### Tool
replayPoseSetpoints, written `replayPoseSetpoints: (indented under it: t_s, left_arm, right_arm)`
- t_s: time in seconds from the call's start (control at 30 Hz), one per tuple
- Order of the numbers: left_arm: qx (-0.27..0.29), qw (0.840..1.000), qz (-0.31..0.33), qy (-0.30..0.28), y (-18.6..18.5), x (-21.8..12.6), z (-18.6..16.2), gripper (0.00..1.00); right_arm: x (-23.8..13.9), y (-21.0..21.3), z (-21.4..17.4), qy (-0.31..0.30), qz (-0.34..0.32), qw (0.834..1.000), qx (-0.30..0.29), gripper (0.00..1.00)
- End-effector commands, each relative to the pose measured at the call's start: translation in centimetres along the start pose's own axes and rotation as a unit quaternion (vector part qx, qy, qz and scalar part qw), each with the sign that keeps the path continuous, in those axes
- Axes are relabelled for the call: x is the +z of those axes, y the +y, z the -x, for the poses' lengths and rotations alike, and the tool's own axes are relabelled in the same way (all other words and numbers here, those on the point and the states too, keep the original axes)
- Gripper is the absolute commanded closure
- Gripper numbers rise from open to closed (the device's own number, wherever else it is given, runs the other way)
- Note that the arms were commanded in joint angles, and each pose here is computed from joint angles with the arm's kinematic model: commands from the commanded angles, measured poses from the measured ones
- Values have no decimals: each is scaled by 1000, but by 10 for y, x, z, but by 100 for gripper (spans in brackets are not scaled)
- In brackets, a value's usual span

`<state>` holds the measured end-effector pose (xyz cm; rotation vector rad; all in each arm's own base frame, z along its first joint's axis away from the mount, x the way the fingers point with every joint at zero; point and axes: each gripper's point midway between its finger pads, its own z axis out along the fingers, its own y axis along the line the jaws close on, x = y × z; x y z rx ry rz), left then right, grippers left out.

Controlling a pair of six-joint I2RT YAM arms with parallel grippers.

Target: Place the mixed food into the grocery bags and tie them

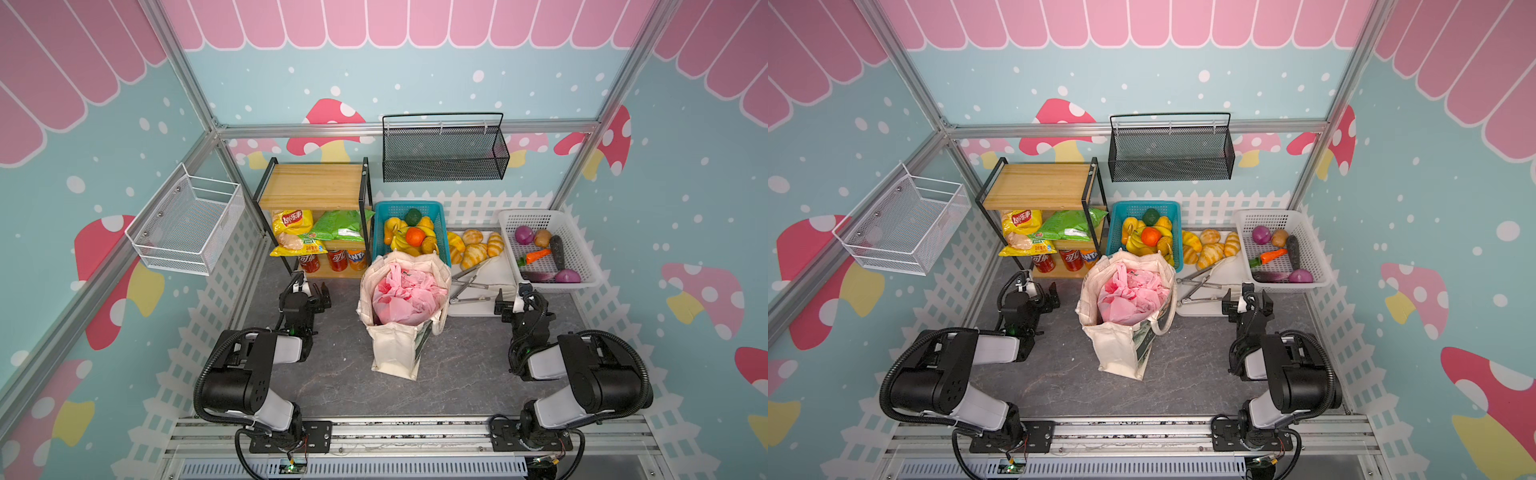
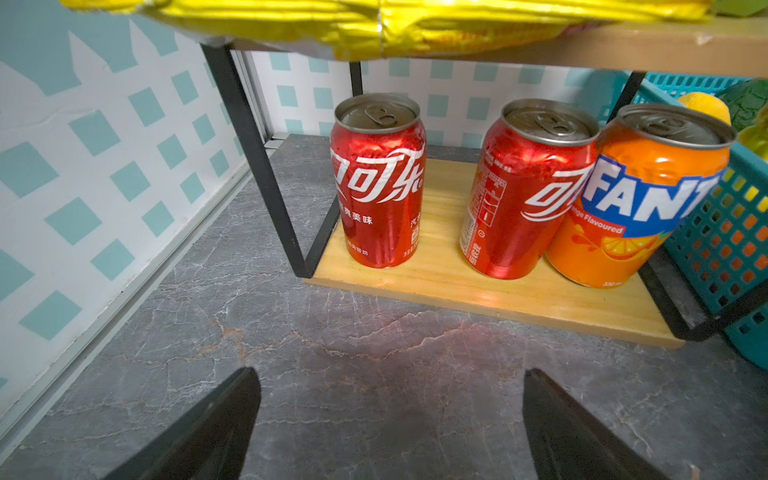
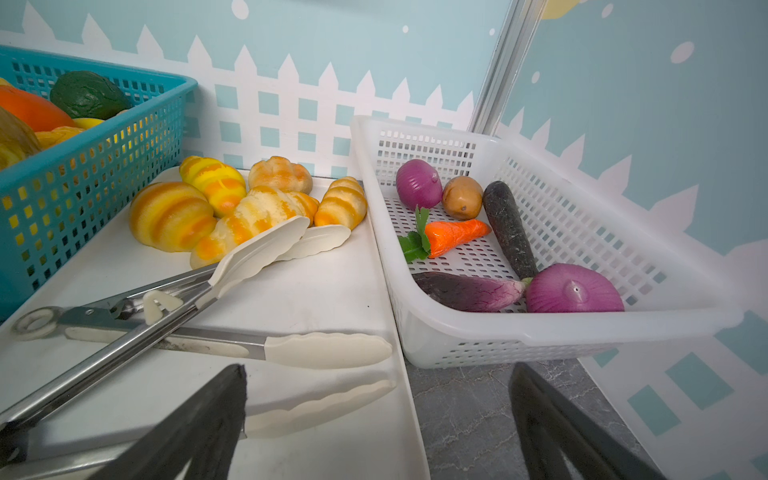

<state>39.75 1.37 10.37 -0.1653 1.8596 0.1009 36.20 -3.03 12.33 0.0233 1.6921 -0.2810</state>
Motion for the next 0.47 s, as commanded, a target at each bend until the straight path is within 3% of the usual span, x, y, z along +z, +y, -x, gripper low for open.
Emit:
replayPoseSetpoints:
  t_s: [0.0,0.43]
  left_arm:
    - [-5,1000,7,-20,2,2,14,0]
    - [-5,1000,7,-18,3,2,13,0]
  right_arm:
    - [1,-1,13,-25,-2,1000,10,0]
    - [2,10,15,-29,25,999,-6,0]
